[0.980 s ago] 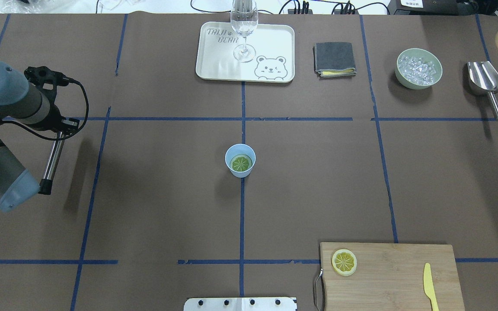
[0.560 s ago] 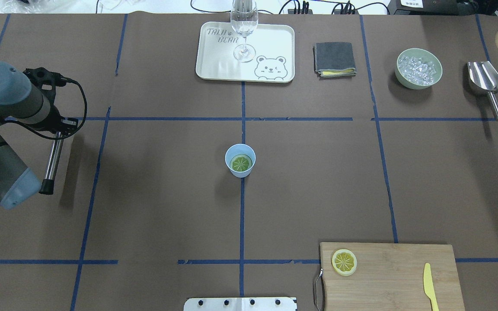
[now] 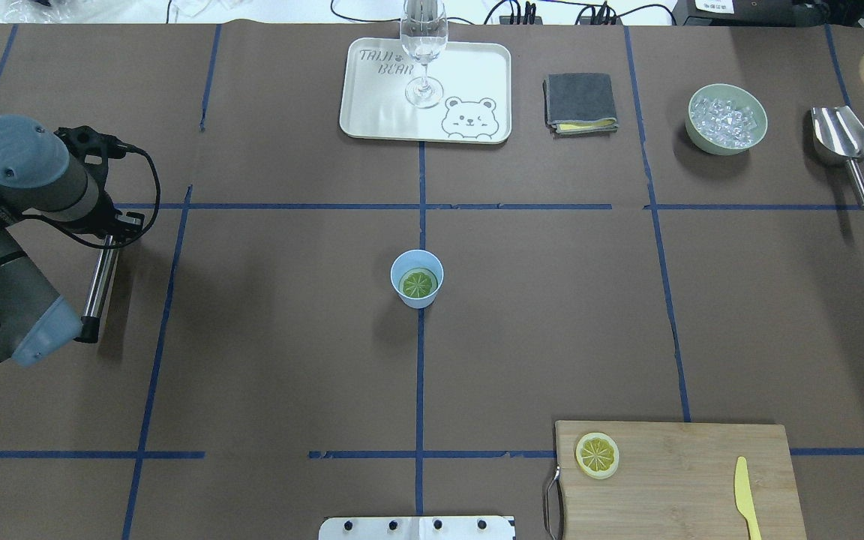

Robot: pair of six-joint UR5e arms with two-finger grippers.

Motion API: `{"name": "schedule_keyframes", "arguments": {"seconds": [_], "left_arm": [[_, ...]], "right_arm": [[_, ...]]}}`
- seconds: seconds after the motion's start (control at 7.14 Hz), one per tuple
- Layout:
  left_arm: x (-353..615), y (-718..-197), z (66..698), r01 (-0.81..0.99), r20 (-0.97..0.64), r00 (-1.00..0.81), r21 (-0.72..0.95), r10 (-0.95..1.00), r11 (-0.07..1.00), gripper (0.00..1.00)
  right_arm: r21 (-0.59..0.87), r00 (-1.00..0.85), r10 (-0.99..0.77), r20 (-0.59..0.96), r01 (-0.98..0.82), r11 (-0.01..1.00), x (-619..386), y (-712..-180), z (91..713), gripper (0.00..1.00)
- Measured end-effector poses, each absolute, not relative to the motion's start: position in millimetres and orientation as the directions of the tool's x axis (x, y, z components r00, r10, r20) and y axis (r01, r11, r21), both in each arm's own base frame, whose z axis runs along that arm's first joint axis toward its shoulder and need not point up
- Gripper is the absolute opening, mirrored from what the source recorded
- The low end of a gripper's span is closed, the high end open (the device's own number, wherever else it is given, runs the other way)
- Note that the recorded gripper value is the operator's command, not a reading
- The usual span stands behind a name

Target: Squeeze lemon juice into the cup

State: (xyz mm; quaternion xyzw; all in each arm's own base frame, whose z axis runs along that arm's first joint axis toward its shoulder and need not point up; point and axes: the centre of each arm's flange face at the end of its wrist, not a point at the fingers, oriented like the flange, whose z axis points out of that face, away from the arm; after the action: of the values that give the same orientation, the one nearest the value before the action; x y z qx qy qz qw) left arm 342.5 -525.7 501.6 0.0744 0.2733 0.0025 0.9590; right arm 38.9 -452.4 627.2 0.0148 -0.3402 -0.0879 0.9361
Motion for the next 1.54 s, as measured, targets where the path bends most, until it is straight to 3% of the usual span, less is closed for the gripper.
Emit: {"name": "schedule_keyframes", "arguments": {"seconds": [0.14,0.28,0.42,0.56,0.7,0.84,1.26,1.54], "left_arm": [[346.9,-523.1,501.6,0.026,-0.524,0.850,0.145,0.054,0.989,0.00],[349.0,-521.8,501.5,0.022,-0.524,0.850,0.146,0.059,0.989,0.15],[349.8,-521.4,501.0,0.020,-0.524,0.849,0.147,0.061,0.989,0.38],[349.8,-521.6,500.6,0.020,-0.524,0.850,0.148,0.061,0.989,0.80],[349.8,-521.6,500.6,0.020,-0.523,0.850,0.149,0.061,0.989,0.82],[350.0,-521.3,500.9,0.020,-0.522,0.850,0.149,0.062,0.989,1.00],[342.9,-522.6,485.4,0.028,-0.535,0.842,0.172,0.070,0.985,1.00],[287.2,-545.5,463.0,0.012,-0.546,0.828,0.250,0.131,0.968,1.00]], "right_arm": [[0.088,0.753,-0.175,0.634,0.154,0.984,39.0,-452.4,627.0,1.00],[0.089,0.753,-0.175,0.634,0.154,0.984,39.3,-452.5,626.7,1.00],[0.089,0.753,-0.176,0.634,0.154,0.984,39.3,-452.5,626.5,1.00],[0.090,0.752,-0.177,0.635,0.155,0.984,39.1,-452.5,626.2,1.00],[0.091,0.752,-0.178,0.635,0.155,0.984,38.9,-452.8,625.6,1.00],[0.092,0.752,-0.177,0.635,0.155,0.984,38.8,-453.2,625.1,1.00],[0.089,0.753,-0.174,0.635,0.153,0.984,38.7,-453.8,626.0,1.00],[0.083,0.753,-0.170,0.636,0.153,0.985,38.7,-454.9,628.8,1.00]]}}
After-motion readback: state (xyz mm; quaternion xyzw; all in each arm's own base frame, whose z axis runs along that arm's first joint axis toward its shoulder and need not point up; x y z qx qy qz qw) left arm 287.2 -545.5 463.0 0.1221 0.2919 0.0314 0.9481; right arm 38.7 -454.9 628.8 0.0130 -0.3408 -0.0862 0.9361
